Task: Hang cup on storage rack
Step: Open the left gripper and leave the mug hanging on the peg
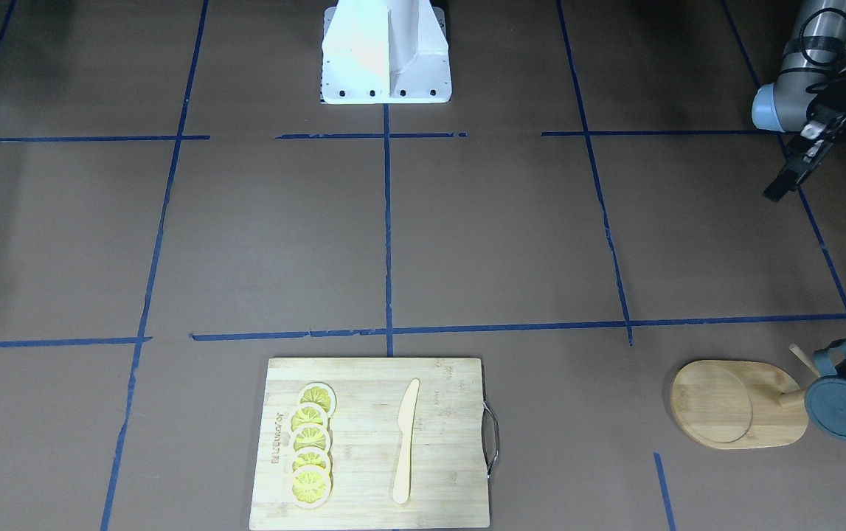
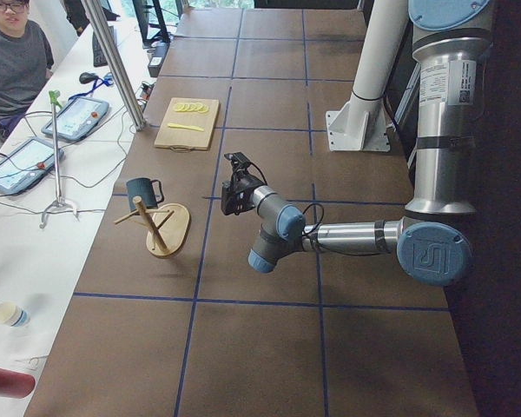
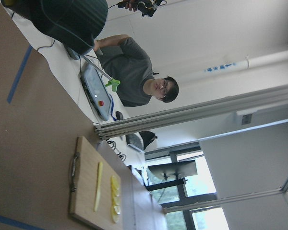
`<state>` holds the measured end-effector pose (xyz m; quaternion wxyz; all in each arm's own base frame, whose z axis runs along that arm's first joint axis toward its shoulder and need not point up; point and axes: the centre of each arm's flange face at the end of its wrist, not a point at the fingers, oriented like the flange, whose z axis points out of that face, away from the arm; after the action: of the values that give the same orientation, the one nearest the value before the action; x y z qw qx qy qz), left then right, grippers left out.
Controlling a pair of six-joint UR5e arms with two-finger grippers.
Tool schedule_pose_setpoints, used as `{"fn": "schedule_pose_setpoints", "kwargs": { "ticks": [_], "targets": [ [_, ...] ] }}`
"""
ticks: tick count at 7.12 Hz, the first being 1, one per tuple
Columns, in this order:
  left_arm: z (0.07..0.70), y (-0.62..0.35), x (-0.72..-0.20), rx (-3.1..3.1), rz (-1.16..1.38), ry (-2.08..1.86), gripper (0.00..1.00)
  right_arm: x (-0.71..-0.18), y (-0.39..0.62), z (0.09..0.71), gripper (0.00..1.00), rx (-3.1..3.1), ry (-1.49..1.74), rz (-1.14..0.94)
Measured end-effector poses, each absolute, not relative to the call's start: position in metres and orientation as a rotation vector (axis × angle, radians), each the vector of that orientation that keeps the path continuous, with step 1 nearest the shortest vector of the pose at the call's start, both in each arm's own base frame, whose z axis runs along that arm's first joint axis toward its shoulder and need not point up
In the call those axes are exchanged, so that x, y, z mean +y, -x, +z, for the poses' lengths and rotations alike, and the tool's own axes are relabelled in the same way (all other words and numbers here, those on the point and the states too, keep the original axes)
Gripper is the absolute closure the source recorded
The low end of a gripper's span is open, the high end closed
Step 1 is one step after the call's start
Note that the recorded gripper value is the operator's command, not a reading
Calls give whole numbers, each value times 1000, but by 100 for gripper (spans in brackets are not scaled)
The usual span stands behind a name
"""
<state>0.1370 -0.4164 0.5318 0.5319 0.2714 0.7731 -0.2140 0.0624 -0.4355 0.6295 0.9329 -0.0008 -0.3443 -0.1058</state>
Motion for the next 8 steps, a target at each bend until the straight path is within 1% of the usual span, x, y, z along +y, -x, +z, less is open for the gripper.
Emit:
{"fn": "schedule_pose_setpoints", "kwargs": {
  "ticks": [4,6,8],
  "targets": [
    [554,-115,-454,1217,-94,-1049,0,-435,-62,635,0,-706,12,-213],
    [576,-81,-482,855,80,-1097,0,-435,-62,636,0,-706,13,-212],
    [592,-30,-508,527,246,-1048,0,-435,-62,636,0,-706,14,-212]
  ]
}}
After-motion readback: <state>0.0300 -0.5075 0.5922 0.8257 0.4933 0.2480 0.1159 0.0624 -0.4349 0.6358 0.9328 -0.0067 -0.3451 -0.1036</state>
